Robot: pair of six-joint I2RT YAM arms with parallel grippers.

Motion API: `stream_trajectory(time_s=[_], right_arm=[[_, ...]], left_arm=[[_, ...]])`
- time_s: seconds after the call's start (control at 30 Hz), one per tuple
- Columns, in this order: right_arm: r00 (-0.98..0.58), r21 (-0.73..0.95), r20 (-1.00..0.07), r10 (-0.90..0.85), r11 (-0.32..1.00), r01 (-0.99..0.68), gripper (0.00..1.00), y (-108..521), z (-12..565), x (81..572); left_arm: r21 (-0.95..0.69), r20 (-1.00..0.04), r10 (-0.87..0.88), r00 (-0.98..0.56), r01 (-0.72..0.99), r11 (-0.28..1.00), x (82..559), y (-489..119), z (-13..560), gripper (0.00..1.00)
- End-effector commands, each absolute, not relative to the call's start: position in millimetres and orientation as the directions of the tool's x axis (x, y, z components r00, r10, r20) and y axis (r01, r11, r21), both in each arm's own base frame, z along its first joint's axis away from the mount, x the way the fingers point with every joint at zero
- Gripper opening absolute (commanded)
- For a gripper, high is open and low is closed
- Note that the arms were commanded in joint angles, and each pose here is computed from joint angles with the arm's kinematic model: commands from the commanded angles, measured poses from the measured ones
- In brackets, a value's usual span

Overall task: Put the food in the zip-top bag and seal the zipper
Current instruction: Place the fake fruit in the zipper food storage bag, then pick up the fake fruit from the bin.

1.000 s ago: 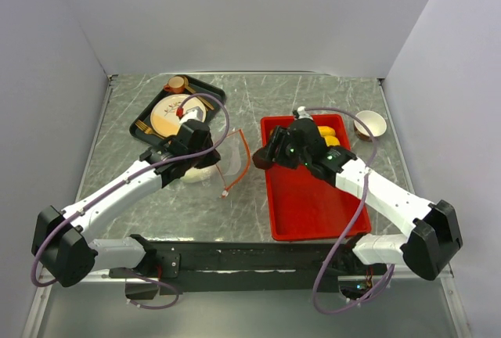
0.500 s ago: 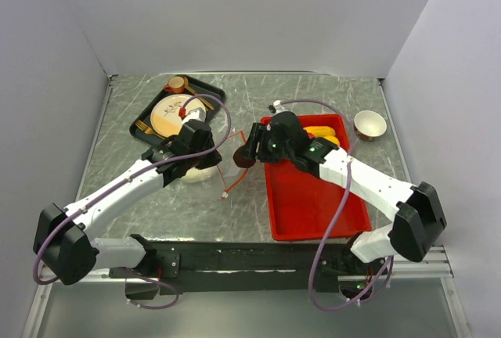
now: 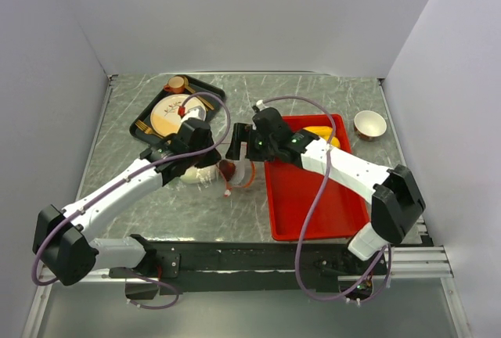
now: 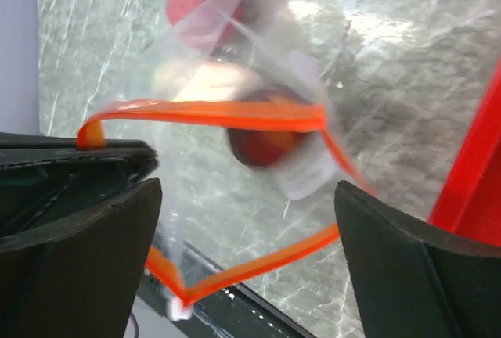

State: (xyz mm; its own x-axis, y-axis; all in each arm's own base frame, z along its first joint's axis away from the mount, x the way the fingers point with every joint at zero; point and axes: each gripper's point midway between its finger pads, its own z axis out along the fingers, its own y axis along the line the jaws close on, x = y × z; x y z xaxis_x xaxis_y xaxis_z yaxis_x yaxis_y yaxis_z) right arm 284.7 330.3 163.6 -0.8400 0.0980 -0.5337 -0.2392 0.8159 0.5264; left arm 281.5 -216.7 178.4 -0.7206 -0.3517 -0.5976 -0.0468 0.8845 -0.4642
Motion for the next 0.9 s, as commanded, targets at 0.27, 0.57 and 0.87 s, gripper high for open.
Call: stream_trajectory(time_s=[0.27, 0.57, 0.87], right_arm=[[-0.694, 0.444, -0.668, 0.269, 0.892, -0.082, 1.00, 264, 198, 292], [-0.662, 0.418, -0.621, 0.419, 0.892, 0.171, 1.00, 176, 177, 313], [-0.693, 0.244, -0.645, 0.321, 0.946, 0.211, 1.00, 148, 158, 351]], left_arm=[[-0.429, -0.713, -0.363, -0.600, -0.036, 0.903, 292, -194, 235, 0.01], [-0.387, -0.690, -0.290, -0.663, -0.001, 0.922, 290, -203, 230, 0.01], [-0.436, -0.686, -0.334, -0.647, -0.002, 0.900, 287, -207, 210, 0.01]])
